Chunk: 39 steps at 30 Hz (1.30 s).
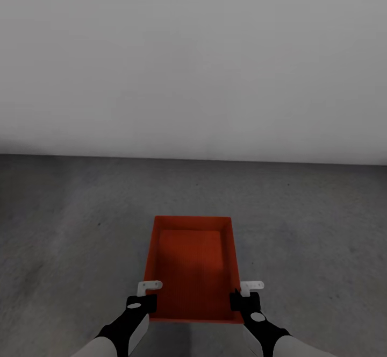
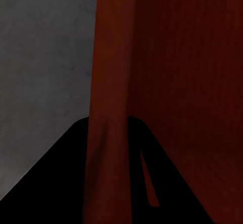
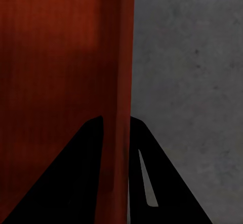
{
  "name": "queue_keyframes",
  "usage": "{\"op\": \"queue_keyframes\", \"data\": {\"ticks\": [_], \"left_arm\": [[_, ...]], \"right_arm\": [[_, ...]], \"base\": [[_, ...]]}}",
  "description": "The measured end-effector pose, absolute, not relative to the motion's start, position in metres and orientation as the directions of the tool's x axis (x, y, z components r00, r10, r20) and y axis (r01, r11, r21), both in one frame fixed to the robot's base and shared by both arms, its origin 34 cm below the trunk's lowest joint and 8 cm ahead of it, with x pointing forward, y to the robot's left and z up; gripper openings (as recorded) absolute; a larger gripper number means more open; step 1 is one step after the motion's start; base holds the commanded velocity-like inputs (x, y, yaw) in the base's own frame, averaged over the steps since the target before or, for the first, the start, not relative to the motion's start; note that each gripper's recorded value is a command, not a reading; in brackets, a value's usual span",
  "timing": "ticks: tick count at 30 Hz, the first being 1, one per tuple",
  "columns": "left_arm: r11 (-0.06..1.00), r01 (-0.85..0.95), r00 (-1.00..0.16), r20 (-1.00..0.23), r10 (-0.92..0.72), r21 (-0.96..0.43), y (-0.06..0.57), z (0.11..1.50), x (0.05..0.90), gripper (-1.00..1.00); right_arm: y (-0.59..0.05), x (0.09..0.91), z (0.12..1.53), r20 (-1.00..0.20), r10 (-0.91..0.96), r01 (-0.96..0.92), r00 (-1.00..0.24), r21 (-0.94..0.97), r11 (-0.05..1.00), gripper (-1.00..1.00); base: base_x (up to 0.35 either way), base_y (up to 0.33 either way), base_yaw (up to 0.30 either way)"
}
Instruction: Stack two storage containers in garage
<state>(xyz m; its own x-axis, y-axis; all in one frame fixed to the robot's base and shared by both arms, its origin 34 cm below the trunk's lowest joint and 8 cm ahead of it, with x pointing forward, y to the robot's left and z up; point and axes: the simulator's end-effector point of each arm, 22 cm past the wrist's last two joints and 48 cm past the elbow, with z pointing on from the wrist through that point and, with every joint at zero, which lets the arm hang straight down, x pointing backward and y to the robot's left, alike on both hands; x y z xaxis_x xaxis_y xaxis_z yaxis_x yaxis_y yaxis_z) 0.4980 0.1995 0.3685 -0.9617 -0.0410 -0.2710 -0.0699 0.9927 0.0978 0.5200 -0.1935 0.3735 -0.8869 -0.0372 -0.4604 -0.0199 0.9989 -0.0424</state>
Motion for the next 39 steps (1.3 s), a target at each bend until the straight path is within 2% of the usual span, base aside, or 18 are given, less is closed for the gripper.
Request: {"op": "queue_keyframes", "data": {"ticks": [39], "left_arm": [[0.993,-0.070,-0.961,-0.272,-0.041,0.098,0.199,0.293,0.489,-1.00]], "right_arm": [[-0.193,0.511,0.298,-0.461,-0.037,-0.020,-0.886,-0.042,0.999,-1.00]], "base": [[0.000,0.000,0.000]]}}
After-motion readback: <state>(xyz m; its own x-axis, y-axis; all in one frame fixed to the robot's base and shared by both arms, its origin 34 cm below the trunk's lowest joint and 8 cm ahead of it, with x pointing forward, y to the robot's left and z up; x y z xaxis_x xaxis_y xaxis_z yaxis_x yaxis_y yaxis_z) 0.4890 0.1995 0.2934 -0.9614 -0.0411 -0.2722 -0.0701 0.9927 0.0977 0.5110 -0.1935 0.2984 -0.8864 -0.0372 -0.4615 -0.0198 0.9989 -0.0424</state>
